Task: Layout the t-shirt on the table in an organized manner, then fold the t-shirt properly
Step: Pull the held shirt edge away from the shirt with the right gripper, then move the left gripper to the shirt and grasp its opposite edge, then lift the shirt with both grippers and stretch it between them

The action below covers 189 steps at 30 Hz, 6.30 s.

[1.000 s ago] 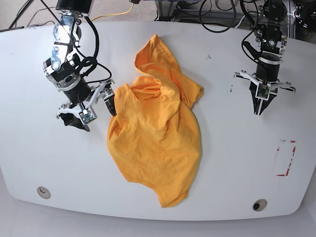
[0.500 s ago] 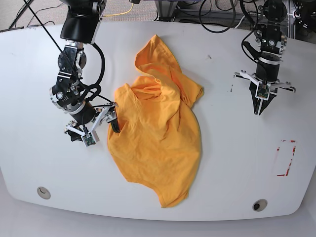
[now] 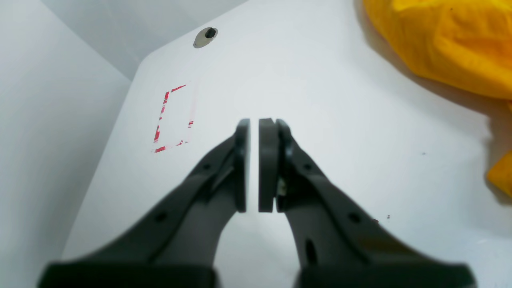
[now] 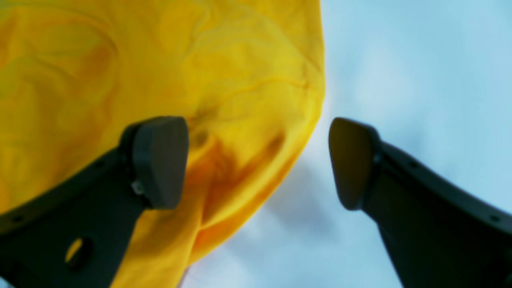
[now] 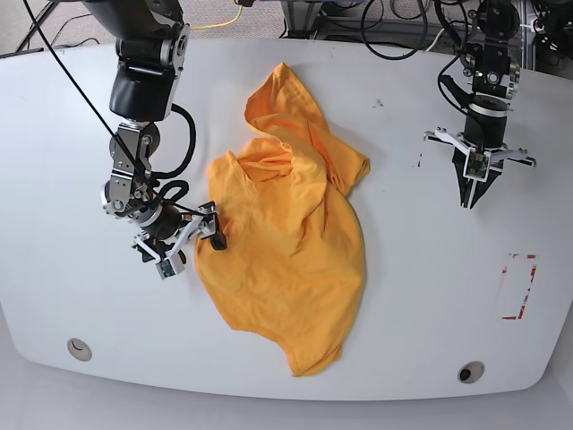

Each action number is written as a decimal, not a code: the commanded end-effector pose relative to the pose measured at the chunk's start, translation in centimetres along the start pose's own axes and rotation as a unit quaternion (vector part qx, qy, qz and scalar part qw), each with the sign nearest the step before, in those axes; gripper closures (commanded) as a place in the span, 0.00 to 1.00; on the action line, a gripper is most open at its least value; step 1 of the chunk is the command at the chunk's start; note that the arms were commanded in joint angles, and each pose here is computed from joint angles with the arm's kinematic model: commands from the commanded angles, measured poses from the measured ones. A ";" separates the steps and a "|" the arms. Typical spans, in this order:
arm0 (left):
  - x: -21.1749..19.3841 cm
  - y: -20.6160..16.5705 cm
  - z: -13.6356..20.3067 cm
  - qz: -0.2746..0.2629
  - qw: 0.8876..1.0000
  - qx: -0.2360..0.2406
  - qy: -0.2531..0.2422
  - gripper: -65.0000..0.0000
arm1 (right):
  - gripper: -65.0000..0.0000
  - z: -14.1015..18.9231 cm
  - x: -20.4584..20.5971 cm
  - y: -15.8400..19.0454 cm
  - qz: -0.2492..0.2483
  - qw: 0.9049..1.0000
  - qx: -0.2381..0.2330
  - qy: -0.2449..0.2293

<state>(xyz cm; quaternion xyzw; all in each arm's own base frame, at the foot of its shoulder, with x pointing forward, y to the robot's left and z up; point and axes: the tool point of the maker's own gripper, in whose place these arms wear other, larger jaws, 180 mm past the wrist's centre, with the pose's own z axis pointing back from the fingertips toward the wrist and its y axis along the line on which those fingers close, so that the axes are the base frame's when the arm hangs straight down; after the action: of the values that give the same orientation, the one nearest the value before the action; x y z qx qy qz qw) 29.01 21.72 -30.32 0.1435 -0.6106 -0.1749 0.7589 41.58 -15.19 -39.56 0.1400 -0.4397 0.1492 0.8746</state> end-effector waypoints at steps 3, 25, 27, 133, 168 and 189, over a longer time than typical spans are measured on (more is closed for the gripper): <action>1.3 0.8 -0.1 -0.006 1.000 0.010 -0.022 0.95 | 0.20 -0.7 1.6 -1.2 -0.023 0.999 0.002 -0.040; 1.3 0.8 -0.1 -0.006 1.000 0.010 -0.022 0.95 | 0.85 -1.4 0.4 -2.3 -0.052 0.998 0.004 -0.041; 1.3 0.8 -0.1 -0.006 1.000 0.010 -0.022 0.95 | 0.96 -1.4 0.3 -2.2 -0.052 0.998 0.004 -0.040; -0.5 -22.1 -1.5 0.170 0.918 -0.344 0.102 0.41 | 1.00 10.7 8.0 0.7 0.173 0.978 -0.113 -0.024; -1.3 -7.1 -7.4 0.144 0.968 -0.190 0.080 1.00 | 1.00 13.3 11.5 0.0 0.209 0.964 -0.150 -0.062; 9.6 4.5 -10.1 0.129 0.989 -0.075 -0.015 1.00 | 1.00 15.3 16.4 -2.2 0.232 0.949 -0.189 -0.102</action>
<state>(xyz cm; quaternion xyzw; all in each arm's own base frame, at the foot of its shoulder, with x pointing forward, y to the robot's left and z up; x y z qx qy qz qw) 40.07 20.69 -25.16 -0.0121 -0.5905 -0.1259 0.7971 39.80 -20.66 -20.54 -0.1107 -0.5330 0.2506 0.8006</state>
